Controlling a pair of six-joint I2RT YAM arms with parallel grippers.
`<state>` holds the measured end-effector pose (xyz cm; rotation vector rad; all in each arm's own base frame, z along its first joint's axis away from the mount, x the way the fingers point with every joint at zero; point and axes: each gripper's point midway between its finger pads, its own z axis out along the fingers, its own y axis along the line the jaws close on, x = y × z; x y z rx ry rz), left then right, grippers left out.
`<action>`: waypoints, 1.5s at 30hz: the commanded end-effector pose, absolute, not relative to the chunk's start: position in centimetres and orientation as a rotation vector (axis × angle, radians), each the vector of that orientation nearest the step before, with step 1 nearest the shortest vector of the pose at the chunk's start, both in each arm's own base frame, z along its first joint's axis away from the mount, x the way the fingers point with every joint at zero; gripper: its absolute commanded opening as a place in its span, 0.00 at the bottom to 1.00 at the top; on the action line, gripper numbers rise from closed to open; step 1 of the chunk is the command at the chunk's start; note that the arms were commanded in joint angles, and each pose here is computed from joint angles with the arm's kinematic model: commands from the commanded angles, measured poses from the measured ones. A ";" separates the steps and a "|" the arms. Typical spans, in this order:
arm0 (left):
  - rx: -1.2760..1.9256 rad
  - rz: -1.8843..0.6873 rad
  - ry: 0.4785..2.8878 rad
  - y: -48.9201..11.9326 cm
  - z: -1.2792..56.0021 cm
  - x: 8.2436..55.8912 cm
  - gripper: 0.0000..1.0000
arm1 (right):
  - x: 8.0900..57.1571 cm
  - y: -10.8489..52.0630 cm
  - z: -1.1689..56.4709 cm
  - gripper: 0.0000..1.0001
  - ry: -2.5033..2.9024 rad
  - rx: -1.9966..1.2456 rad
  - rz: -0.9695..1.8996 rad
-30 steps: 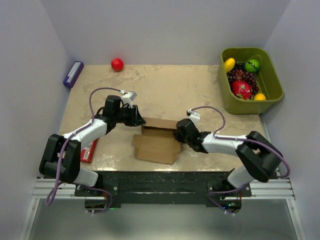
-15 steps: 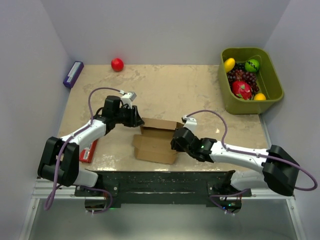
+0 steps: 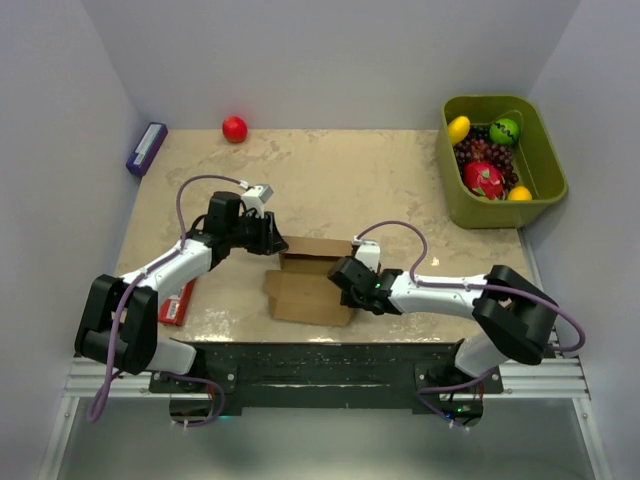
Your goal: Fold the paper box
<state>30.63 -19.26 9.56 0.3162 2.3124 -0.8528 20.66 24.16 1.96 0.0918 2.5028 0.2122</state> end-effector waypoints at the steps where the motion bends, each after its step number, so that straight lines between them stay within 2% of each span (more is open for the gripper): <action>1: 0.343 -0.851 2.292 -19.2 10.1 30.7 0.40 | 21.2 22.8 0.7 0.35 2.527 0.075 0.095; 5: 0.349 -0.867 2.299 -19.4 10.0 30.6 0.40 | 21.1 23.8 1.1 0.36 2.529 0.083 0.193; 8: 0.347 -0.844 2.295 -19.1 10.2 30.7 0.40 | 22.6 24.1 6.5 0.40 2.418 0.067 0.228; 11: 0.346 -0.809 2.288 -18.8 10.4 31.1 0.41 | 23.4 23.6 13.8 0.50 2.294 0.032 0.277; 12: 0.348 -0.806 2.293 -18.8 10.2 31.1 0.42 | 23.4 23.0 15.1 0.57 2.274 0.007 0.270; 13: 0.351 -0.808 2.295 -18.8 10.1 31.1 0.42 | 23.7 22.7 18.1 0.70 2.219 -0.019 0.285; 14: 0.354 -0.815 2.296 -18.9 10.1 31.1 0.43 | 24.1 21.6 19.2 0.76 2.193 -0.002 0.235; 17: 0.363 -0.854 2.287 -19.4 10.3 31.1 0.43 | 25.5 17.9 20.8 0.82 2.241 -0.007 0.161; 22: 0.368 -0.853 2.272 -19.5 10.6 31.3 0.43 | 26.5 16.3 18.1 0.81 2.336 -0.105 0.152; 27: 0.364 -0.840 2.277 -19.3 10.5 31.3 0.44 | 27.0 18.1 14.7 0.79 2.364 -0.120 0.223; 31: 0.364 -0.835 2.288 -19.3 10.2 31.3 0.44 | 27.9 16.8 11.8 0.79 2.392 -0.103 0.080; 36: 0.363 -0.829 2.286 -19.2 10.2 31.4 0.44 | 29.1 17.3 10.0 0.76 2.379 -0.111 0.060; 40: 0.365 -0.834 2.290 -19.3 10.1 31.5 0.44 | 29.6 17.9 8.7 0.59 2.384 -0.125 0.068; 43: 0.364 -0.832 2.301 -19.3 9.7 31.4 0.44 | 29.7 18.6 8.0 0.52 2.411 -0.143 0.082; 45: 0.360 -0.825 2.303 -19.2 9.7 31.5 0.44 | 29.5 18.9 7.6 0.40 2.435 -0.156 0.094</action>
